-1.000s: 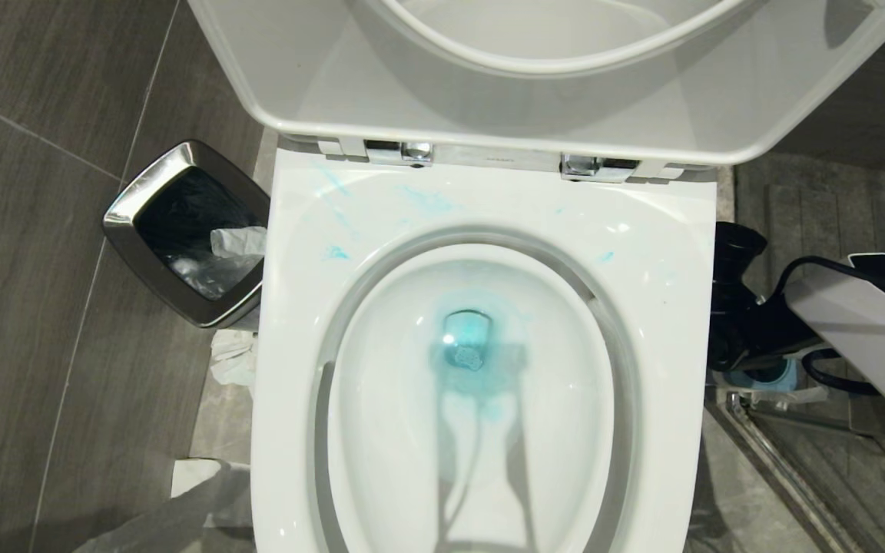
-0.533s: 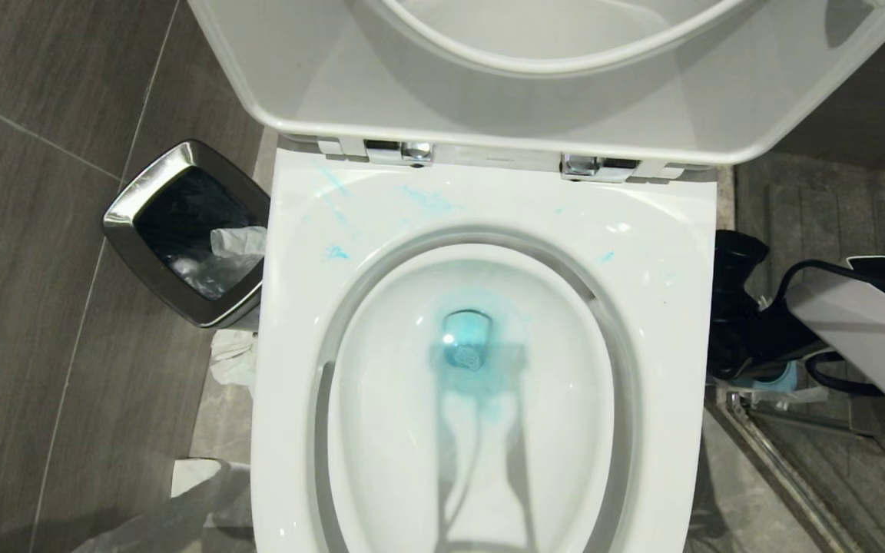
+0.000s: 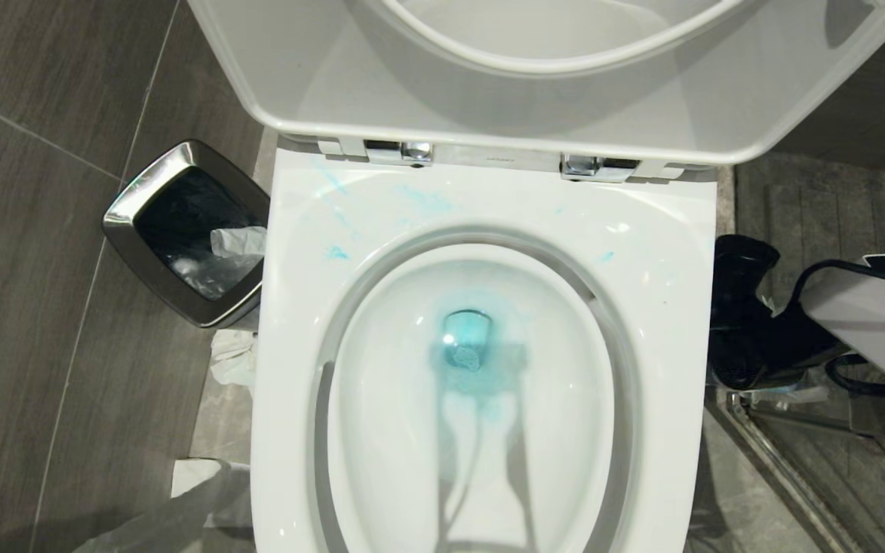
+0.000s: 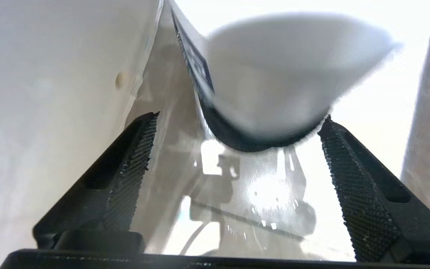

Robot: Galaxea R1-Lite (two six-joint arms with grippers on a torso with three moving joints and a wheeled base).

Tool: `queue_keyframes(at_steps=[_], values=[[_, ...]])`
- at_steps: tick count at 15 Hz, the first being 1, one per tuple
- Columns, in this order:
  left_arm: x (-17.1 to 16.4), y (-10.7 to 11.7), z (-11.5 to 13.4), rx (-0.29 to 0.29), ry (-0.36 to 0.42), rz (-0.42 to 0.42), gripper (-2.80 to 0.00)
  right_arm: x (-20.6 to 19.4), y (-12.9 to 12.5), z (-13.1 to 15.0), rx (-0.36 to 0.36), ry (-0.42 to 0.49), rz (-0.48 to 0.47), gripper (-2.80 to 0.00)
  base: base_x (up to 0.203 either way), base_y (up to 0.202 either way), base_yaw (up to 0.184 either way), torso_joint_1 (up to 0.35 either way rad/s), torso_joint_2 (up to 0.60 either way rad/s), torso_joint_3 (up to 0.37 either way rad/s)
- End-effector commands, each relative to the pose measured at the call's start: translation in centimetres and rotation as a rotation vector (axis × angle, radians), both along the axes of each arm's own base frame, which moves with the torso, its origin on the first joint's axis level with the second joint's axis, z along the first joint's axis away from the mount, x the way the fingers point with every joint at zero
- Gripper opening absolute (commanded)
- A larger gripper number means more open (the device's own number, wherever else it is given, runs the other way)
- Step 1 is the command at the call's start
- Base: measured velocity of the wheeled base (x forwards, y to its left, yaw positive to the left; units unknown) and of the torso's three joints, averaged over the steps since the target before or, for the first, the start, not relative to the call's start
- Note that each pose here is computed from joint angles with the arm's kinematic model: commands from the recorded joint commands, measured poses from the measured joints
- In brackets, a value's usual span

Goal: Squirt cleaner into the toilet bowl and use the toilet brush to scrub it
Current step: Place the cleaning agent on the floor

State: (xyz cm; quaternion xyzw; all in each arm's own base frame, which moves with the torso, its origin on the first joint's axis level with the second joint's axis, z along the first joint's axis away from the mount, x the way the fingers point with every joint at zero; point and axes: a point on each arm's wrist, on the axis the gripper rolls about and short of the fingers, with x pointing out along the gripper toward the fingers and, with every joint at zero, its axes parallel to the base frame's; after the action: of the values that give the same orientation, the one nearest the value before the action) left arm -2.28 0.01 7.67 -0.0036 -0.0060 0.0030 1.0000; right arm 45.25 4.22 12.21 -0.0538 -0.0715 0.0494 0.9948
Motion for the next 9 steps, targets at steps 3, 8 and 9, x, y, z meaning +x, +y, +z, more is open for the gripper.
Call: queue_keyframes(at_steps=[3, 8, 9], values=[[0.1, 0.0, -0.2, 0.0, 0.007, 0.002, -2.8, -3.7, -0.3, 2.9, 0.001, -0.016, -0.005, 0.0, 0.0, 0.0, 0.0, 0.0, 0.0, 0.0], [0.1, 0.0, -0.2, 0.0, 0.007, 0.002, -2.8, -8.9, -0.5, 5.3, -0.001, 0.0, 0.0, 0.0, 0.0, 0.0, 0.0, 0.0, 0.0, 0.0], [0.1, 0.0, -0.2, 0.0, 0.007, 0.0, -2.8, -9.9, -0.5, 6.1, -0.001, -0.003, 0.003, 0.0, 0.0, 0.0, 0.0, 0.0, 0.0, 0.0]])
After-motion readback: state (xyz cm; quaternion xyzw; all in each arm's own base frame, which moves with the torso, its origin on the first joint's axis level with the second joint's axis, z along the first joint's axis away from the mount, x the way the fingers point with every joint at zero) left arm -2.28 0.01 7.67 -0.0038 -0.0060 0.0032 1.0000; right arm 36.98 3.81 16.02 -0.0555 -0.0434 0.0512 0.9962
